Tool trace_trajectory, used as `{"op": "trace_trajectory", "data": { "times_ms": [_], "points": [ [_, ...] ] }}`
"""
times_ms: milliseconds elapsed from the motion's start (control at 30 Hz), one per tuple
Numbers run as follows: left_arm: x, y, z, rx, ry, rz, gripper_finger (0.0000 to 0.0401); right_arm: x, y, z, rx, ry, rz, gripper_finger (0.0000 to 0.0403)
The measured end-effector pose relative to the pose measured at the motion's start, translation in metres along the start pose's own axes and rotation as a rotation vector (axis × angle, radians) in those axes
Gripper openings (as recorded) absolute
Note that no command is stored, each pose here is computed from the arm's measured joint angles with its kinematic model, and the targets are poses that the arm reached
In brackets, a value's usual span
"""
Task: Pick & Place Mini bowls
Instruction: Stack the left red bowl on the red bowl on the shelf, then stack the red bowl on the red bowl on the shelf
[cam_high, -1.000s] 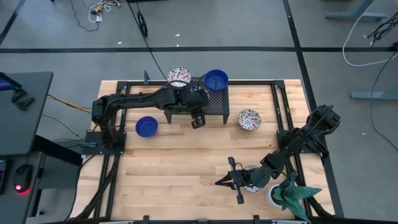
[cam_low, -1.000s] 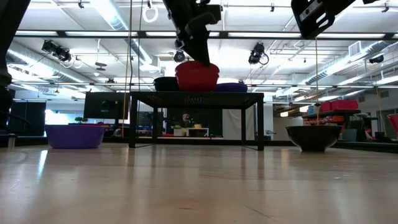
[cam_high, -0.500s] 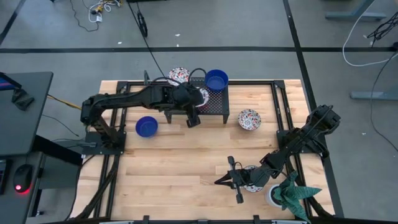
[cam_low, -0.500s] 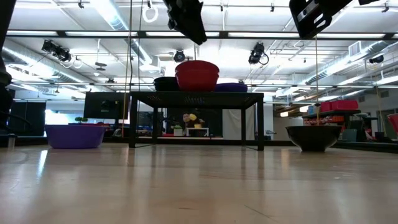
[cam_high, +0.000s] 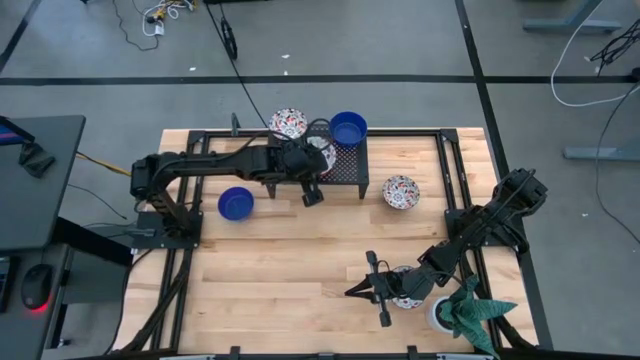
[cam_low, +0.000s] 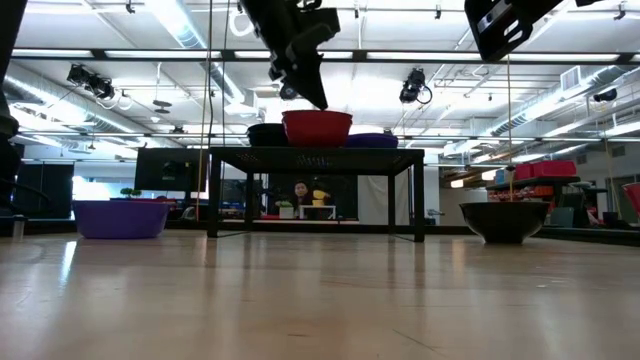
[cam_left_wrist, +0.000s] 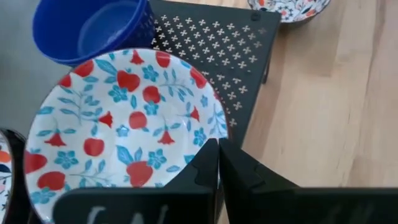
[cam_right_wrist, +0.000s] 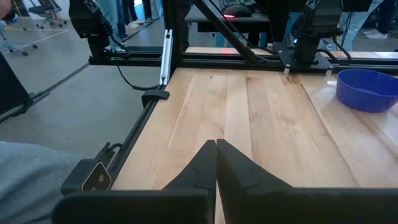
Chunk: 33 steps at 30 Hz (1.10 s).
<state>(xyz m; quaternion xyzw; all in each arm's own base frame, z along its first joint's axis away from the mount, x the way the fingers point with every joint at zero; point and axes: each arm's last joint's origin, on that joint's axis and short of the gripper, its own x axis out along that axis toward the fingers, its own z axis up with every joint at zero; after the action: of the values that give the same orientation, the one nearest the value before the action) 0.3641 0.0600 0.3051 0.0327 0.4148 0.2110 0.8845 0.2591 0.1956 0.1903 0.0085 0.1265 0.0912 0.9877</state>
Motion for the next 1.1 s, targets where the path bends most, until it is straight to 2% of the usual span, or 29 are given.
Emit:
{"op": "trace_trajectory", "data": {
  "times_ms": [267, 400, 533, 700, 800, 900, 1000, 1100],
  "points": [
    [-0.011, -0.003, 0.003, -0.002, -0.043, -0.011, 0.001, 0.0, 0.0, 0.0, 0.001, -0.002, -0.001, 0.0016],
    [-0.035, -0.009, 0.005, 0.001, -0.089, -0.036, 0.0011, 0.0, 0.0, 0.0, 0.005, -0.002, 0.004, 0.0016],
    [-0.067, -0.02, 0.004, 0.013, -0.144, -0.064, 0.0007, 0.0, 0.002, 0.001, 0.077, -0.002, 0.05, 0.0016],
    [-0.096, -0.049, -0.007, 0.067, -0.183, -0.027, 0.0005, -0.003, -0.002, 0.009, 0.125, -0.024, 0.051, 0.0016],
    [-0.098, -0.069, -0.026, 0.094, -0.179, -0.018, 0.0007, -0.005, -0.004, 0.021, 0.162, -0.041, 0.039, 0.0016],
    [-0.089, -0.087, -0.054, 0.078, -0.175, -0.018, 0.0007, -0.003, -0.002, 0.036, 0.139, 0.017, -0.018, 0.0016],
    [-0.075, -0.107, -0.081, 0.025, -0.225, -0.06, 0.0006, 0.0, 0.0, 0.054, 0.101, 0.137, -0.134, 0.0016],
    [-0.06, -0.128, -0.107, -0.013, -0.307, -0.137, 0.0009, -0.003, -0.001, 0.076, 0.13, 0.226, -0.258, 0.0016]
  ]
}}
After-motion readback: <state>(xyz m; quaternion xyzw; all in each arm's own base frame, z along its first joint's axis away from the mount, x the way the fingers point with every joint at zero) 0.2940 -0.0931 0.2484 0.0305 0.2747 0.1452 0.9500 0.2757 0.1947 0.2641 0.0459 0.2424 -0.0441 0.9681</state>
